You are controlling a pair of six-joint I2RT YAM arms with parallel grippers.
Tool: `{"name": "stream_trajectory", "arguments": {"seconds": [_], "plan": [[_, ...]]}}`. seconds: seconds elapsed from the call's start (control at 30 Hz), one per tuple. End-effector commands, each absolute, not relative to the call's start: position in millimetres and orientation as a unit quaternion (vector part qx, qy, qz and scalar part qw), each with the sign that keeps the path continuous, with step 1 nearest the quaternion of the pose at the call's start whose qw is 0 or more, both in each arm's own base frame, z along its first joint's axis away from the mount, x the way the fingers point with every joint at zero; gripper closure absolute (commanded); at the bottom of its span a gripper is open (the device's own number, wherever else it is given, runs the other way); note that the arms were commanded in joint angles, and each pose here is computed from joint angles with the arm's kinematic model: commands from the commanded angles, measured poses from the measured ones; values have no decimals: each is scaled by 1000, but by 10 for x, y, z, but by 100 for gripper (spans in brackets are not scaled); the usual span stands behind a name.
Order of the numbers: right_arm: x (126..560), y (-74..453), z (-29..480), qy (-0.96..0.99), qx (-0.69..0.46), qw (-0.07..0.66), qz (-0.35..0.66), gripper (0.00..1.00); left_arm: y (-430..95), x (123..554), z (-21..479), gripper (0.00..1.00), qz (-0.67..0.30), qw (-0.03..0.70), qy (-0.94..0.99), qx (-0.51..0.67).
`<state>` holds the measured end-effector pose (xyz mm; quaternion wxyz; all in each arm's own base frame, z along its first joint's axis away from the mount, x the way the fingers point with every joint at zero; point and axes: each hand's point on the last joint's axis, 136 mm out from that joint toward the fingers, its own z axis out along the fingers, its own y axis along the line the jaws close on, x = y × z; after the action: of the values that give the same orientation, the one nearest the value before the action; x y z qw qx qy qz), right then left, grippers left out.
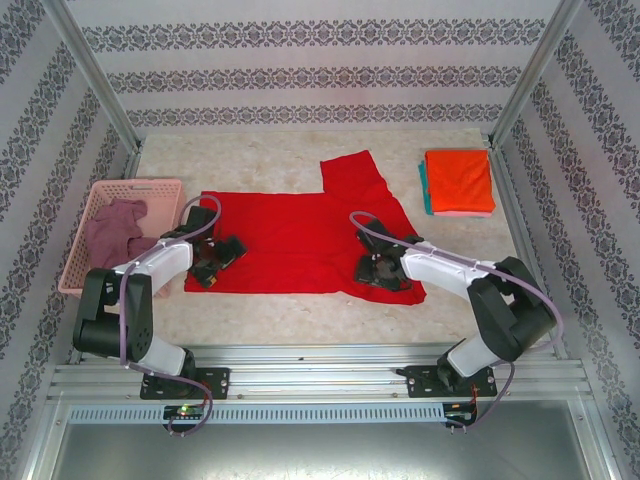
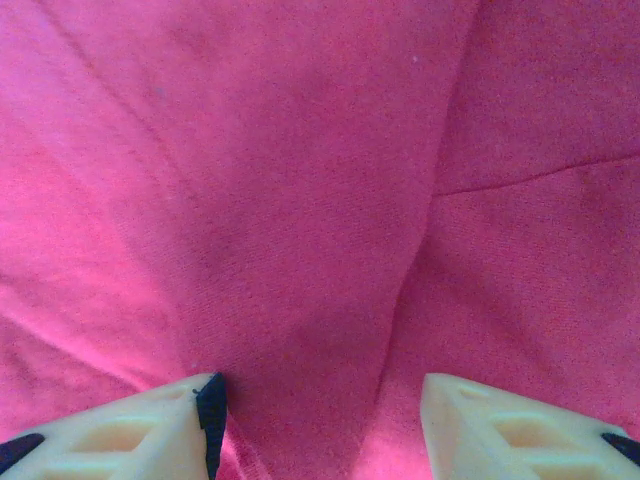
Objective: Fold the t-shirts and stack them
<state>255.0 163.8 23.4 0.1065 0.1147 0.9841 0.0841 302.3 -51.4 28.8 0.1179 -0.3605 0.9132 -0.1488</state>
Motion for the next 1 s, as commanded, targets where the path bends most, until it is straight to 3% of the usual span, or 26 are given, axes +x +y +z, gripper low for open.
{"name": "stream_trajectory", "arguments": {"seconds": [0.0,0.17,0.33,0.47,0.63,0.8,0.97], "plan": [[2575,1508,112,983,138,98,76,43,-349,2860,61,3,-118,99,917,-368],[2541,1285,5,980,170,76,66,37,-351,2931,135,3,-125,103,919,-360],[2620,1266,218,979,158,102,72,34,-213,2973,383,2,-87,127,927,-343],[2884,1355,571,970,143,165,103,34,-244,3111,686,2,-88,165,930,-315],[3508,1374,756,959,142,217,117,34,-482,3377,913,1,-135,193,929,-285],[4056,1637,624,969,109,188,117,36,-561,3589,925,1,-154,204,925,-280],[4155,1692,377,984,71,128,104,36,-593,3655,929,1,-164,204,923,-282]]}}
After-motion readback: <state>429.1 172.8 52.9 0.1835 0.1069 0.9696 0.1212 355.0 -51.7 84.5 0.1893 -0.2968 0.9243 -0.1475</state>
